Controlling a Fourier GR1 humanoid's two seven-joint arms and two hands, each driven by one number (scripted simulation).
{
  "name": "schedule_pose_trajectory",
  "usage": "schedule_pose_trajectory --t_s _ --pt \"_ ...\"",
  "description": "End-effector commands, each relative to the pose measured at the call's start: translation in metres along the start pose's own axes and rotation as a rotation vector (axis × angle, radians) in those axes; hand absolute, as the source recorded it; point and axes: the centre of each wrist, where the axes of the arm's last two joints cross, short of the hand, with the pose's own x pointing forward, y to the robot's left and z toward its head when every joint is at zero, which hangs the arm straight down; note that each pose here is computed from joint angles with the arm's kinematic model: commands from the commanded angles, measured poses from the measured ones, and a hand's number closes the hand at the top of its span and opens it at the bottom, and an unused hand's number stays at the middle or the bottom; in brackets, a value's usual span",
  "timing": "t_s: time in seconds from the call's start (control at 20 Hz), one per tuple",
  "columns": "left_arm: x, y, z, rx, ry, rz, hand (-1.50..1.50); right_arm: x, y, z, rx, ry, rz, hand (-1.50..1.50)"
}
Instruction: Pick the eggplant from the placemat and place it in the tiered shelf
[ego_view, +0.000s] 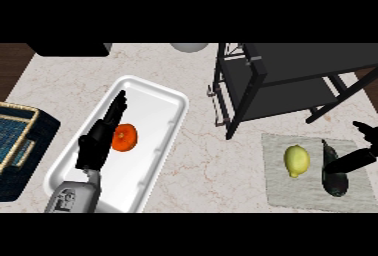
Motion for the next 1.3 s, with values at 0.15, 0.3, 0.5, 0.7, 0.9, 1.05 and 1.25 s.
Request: schedule_pose_trajectory --t_s 0.15,0.3,0.5,0.7,0.9,1.05,1.25 --pt "-0.009 0.011 0.001 0.006 0.011 -0.016 0.0 -0.02 0.018 -0.018 0.006 0.034 0.009 -1.5" --pt "0.016 0.019 -0.011 -0.002 -0.011 -0.005 0.0 -0.003 0.014 -0.012 0.022 0.032 0.022 -1.5" --pt "0.007 0.031 -0.005 -0.014 -0.023 -0.015 0.0 -0.013 0.022 -0.041 0.029 0.044 0.019 -1.5" --pt "0.006 -0.003 0.006 -0.011 0.002 0.017 0.0 -0.014 0.032 -0.012 0.041 0.033 0.015 -1.5" --pt "-0.002 -0.002 -0.003 -0.002 -0.002 0.0 0.0 -0.021 0.046 -0.042 0.051 0.038 0.017 -1.5" --pt "0.006 0.013 -0.005 0.015 0.009 -0.016 0.0 -0.025 0.043 -0.034 0.071 0.028 0.049 1.5" --pt "-0.002 -0.017 0.002 -0.004 0.013 -0.005 0.0 -0.049 0.056 -0.031 0.088 -0.029 0.131 1.5"
